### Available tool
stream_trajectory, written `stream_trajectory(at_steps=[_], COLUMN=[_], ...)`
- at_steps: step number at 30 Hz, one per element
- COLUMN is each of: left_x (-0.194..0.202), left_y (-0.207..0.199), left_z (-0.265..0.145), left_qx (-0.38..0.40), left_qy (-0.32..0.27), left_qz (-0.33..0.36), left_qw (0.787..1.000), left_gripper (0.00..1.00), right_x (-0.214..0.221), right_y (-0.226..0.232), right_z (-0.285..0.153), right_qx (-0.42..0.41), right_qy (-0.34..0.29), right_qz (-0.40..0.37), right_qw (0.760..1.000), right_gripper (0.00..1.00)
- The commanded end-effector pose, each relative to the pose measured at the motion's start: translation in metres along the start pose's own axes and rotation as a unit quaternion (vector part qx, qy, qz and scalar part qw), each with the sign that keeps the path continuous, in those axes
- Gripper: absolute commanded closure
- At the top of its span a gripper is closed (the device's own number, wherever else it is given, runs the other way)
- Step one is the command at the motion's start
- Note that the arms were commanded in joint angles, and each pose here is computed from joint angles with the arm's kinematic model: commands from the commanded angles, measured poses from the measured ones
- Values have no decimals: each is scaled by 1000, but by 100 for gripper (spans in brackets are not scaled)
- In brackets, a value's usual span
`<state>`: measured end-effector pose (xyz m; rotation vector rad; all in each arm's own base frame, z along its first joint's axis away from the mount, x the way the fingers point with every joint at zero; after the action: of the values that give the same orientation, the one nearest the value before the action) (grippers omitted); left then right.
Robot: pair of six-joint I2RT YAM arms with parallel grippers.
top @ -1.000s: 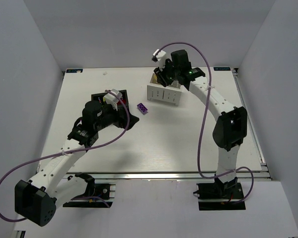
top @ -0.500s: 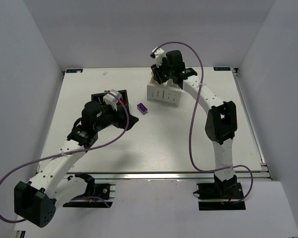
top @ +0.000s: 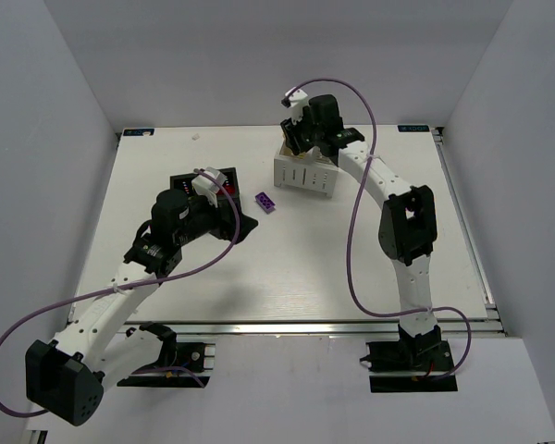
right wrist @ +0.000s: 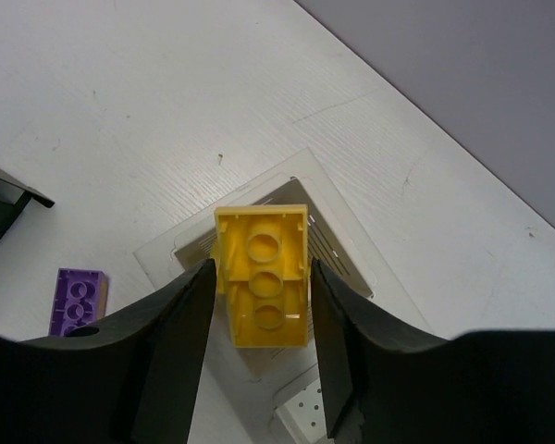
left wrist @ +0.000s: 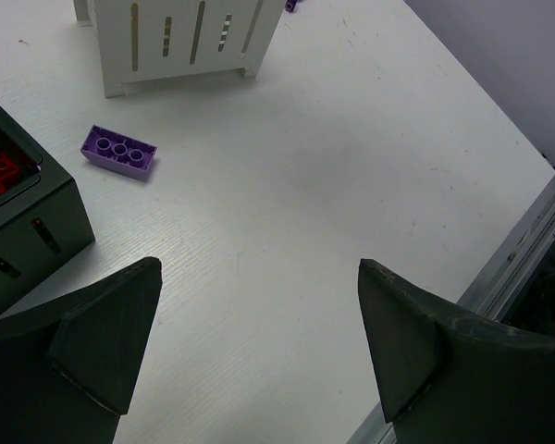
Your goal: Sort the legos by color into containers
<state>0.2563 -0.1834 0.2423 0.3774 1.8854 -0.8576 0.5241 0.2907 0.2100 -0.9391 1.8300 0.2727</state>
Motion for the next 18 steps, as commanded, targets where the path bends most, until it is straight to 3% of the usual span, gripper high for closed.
stream_trajectory(at_steps=[1,8,12,13,14,15,16,18], left_x=[-1,-2,-7,-11,-9,-10,-14,-10], left_y=[-4,-8,-10,-18,-21,-21,-29,-27], left_z=[-3,10,26,35,40,46,58,69], left_qx=[8,27,22,29,24,13,11,-33], left_qy=[-8,3,28,37,47,51,60,76], left_qz=[1,-41,-92,-97,-114,-119,-126,-150], left_qw=[1000,999,995,994,992,991,990,985], left_gripper=[3,5,14,17,19,22,25,29], right_x=[-22,-29,-45,-66,-44,-46,-69,-40], right_y=[-12,-18,-18,-23,-18,-18,-20,-17], right_z=[-1,-11,-41,-72,-76,-92,-135,-159], right_qx=[15,22,23,34,28,42,64,52], right_qy=[-37,-45,-60,-86,-77,-92,-133,-145], right_qz=[2,4,1,-7,-4,20,42,102], right_qw=[999,999,998,996,997,995,988,983], right_gripper=[48,43,42,40,35,11,11,11])
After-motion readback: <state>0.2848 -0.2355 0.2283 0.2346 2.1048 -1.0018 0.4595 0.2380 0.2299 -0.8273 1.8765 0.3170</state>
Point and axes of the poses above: each gripper's point midway between its finger pads, its own z axis out along the fingers, its own y axis along the line the jaws close on, x = y × z, the point moved 3 cm from there along -z, back along the fingers, and after that the axes turned 6 degrees about -z, right-handed, at the moved point
